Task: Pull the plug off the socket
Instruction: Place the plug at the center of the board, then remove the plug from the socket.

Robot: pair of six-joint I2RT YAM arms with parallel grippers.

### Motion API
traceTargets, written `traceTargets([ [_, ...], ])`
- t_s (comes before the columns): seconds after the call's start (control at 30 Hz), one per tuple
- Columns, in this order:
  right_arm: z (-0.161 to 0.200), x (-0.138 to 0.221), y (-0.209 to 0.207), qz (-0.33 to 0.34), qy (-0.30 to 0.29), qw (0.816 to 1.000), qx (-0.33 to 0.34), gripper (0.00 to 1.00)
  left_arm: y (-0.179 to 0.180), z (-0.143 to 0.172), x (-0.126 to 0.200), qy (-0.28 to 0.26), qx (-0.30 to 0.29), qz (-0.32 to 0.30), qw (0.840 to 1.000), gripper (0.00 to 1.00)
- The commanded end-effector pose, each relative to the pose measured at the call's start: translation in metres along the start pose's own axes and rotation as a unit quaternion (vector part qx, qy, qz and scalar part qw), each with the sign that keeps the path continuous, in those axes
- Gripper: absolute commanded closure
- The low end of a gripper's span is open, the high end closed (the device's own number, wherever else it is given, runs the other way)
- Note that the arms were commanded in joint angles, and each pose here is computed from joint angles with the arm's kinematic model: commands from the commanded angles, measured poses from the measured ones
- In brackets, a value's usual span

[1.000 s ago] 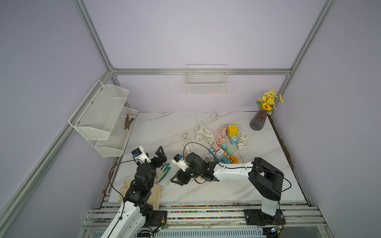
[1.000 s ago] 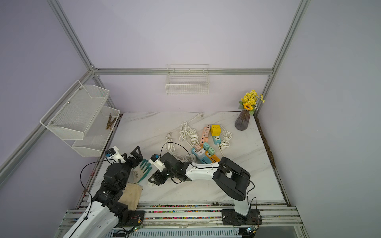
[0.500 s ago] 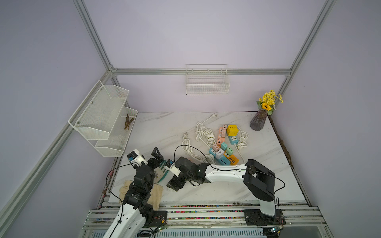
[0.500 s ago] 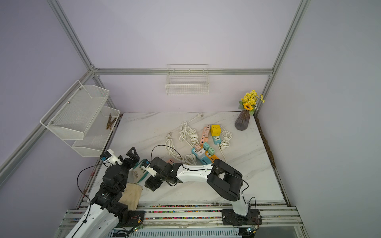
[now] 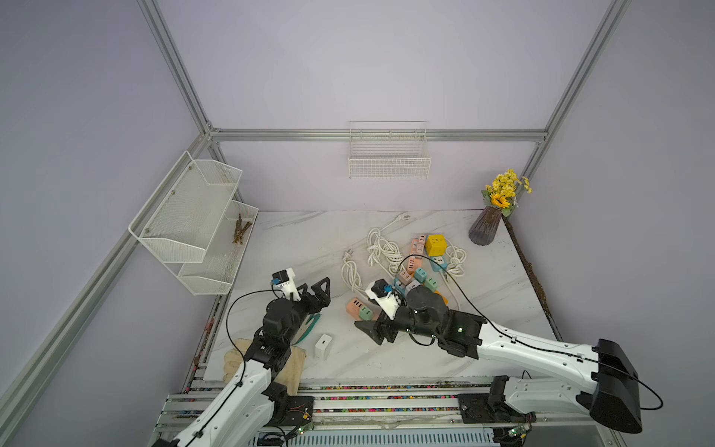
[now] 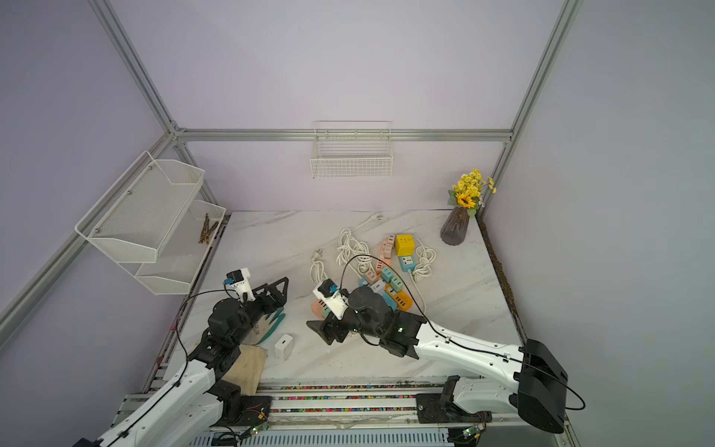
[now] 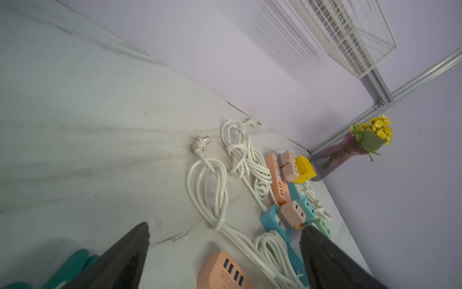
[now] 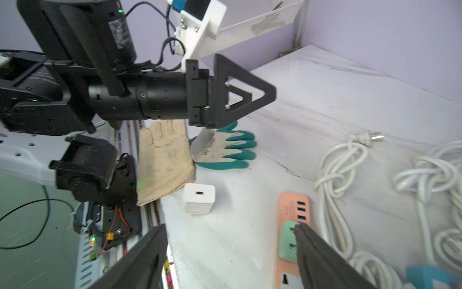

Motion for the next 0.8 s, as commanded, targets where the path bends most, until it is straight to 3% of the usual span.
traceTargets([
  [0.0, 0.008, 0.000, -0.023, 0.022, 0.010, 1.000, -0.018, 0.15, -0.028, -0.017, -0.011, 0.014, 0.004, 0.128, 0.992, 0.05],
  [0.1, 0.011, -0.009, -0.030, 0.040, 0.028, 0.999, -0.023, 0.16, -0.023, -0.006, -0.025, 0.056, 0.034, 0.112, 0.991, 0.09],
  [0.2, 0.023, -0.026, -0.034, 0.042, 0.077, 0.996, -0.020, 0.18, -0.010, 0.005, -0.036, 0.095, 0.070, 0.050, 0.992, 0.22],
  [0.3, 0.028, -0.042, -0.040, 0.059, 0.121, 0.991, -0.023, 0.19, -0.002, 0.011, -0.045, 0.138, 0.102, -0.007, 0.985, 0.43],
  [0.5, 0.037, -0.057, -0.047, 0.079, 0.146, 0.986, -0.028, 0.21, 0.002, 0.022, -0.048, 0.194, 0.152, -0.077, 0.966, 0.44],
  [0.77, 0.039, -0.066, -0.048, 0.078, 0.154, 0.984, -0.035, 0.27, -0.009, 0.049, -0.052, 0.249, 0.172, -0.084, 0.949, 0.43],
])
Point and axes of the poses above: each gripper's point midway between its finger pads, its own x axis back along the fingers, its own y axis along the line the jaws close on, z = x × y, the point moved 9 cm from there along x, back along the fingers, and after that the axes turned 11 degrees about -x, right-handed, at the moved point
